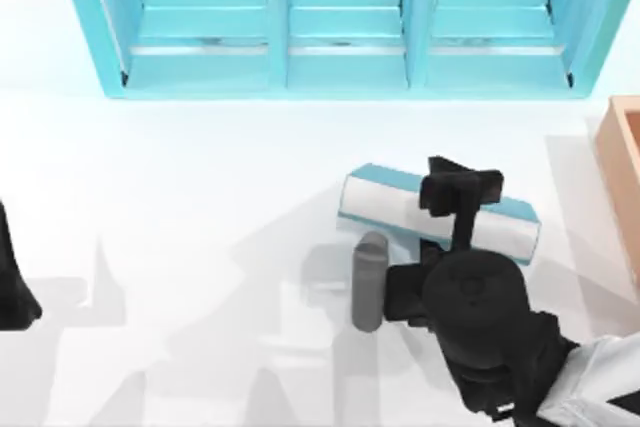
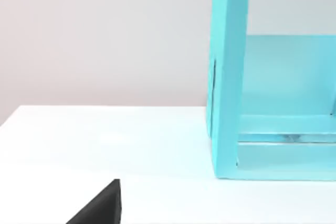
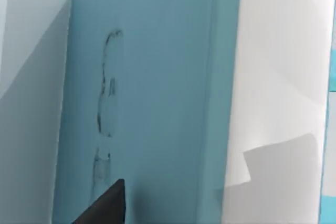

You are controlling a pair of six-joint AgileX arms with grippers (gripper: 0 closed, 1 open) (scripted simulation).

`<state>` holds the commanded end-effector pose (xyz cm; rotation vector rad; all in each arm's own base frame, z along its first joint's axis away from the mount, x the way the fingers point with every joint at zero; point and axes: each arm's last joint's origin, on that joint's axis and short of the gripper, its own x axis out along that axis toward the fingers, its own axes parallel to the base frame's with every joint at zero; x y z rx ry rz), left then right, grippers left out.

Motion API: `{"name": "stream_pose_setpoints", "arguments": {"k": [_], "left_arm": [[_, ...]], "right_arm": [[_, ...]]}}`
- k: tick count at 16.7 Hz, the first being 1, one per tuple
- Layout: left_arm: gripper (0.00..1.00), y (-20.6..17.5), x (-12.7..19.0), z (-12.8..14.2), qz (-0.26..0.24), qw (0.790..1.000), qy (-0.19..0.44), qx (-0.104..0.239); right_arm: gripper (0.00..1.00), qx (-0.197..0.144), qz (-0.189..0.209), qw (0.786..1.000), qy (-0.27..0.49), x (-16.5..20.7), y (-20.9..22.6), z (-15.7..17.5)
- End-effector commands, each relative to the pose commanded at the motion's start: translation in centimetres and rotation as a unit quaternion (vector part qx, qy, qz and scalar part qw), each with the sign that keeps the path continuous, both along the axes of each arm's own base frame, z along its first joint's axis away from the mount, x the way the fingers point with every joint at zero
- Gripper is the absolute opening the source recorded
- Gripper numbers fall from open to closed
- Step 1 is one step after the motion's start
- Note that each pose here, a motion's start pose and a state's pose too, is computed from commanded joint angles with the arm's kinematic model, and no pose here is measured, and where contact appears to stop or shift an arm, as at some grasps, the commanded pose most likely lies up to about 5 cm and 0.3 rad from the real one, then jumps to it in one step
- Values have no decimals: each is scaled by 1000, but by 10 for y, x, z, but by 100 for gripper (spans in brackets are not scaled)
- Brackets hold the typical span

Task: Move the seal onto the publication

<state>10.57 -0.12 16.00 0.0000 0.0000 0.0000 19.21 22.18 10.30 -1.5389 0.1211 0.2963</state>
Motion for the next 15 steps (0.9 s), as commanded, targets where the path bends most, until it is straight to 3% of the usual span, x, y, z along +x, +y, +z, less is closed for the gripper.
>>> {"name": "stream_pose_setpoints", "arguments": {"k": [7, 15], "left_arm": [[100, 0, 0, 0, 0, 1000, 0, 0], [100, 0, 0, 0, 0, 1000, 0, 0]], "right_arm": [[100, 6, 6, 1000, 12, -17, 9, -1], [100, 19, 34, 999, 37, -124, 26, 0]]}}
